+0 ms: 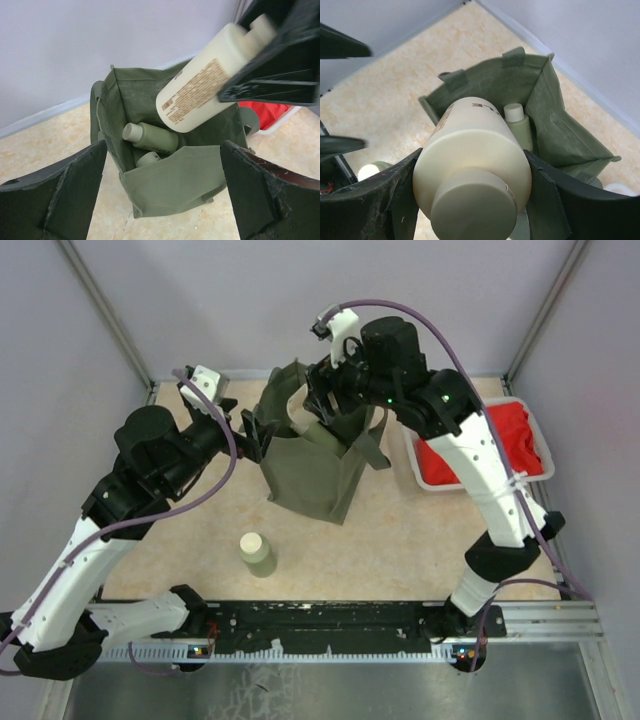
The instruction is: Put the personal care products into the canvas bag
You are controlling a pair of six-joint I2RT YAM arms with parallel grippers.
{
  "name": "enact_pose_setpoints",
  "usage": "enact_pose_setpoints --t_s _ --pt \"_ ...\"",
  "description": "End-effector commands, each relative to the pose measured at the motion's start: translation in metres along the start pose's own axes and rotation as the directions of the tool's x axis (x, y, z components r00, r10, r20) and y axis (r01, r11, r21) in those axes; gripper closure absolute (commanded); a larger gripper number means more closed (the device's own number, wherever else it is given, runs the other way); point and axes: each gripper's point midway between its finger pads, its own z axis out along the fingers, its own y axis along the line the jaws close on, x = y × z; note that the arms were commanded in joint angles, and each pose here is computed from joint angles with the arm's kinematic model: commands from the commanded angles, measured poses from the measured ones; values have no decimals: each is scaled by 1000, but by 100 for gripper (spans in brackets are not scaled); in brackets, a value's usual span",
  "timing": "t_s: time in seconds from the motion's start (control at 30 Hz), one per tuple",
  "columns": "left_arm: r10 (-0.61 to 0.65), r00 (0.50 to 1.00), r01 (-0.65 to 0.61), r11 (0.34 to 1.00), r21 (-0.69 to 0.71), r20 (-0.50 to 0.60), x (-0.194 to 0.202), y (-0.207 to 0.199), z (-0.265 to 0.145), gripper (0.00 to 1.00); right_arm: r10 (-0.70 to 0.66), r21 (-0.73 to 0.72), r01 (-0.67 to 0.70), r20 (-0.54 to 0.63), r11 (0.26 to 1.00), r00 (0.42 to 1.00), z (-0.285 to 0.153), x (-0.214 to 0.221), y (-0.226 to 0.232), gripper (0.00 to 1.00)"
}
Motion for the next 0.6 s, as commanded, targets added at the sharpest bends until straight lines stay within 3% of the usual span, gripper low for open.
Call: enact_pose_setpoints --t_s 0.0,0.27,0.57 --pt "6 999 -5 1000 -7 34 -16 4 -15 0 -58 -24 61 114 998 992 14 -33 -4 100" --pt "18 1000 -18 1000 -10 24 -14 6 -21 0 -104 -21 104 -26 994 994 67 5 -13 100" --pt "13 1000 -13 1000 -1 24 -9 5 -22 0 -100 -149 76 -162 986 982 84 50 6 100"
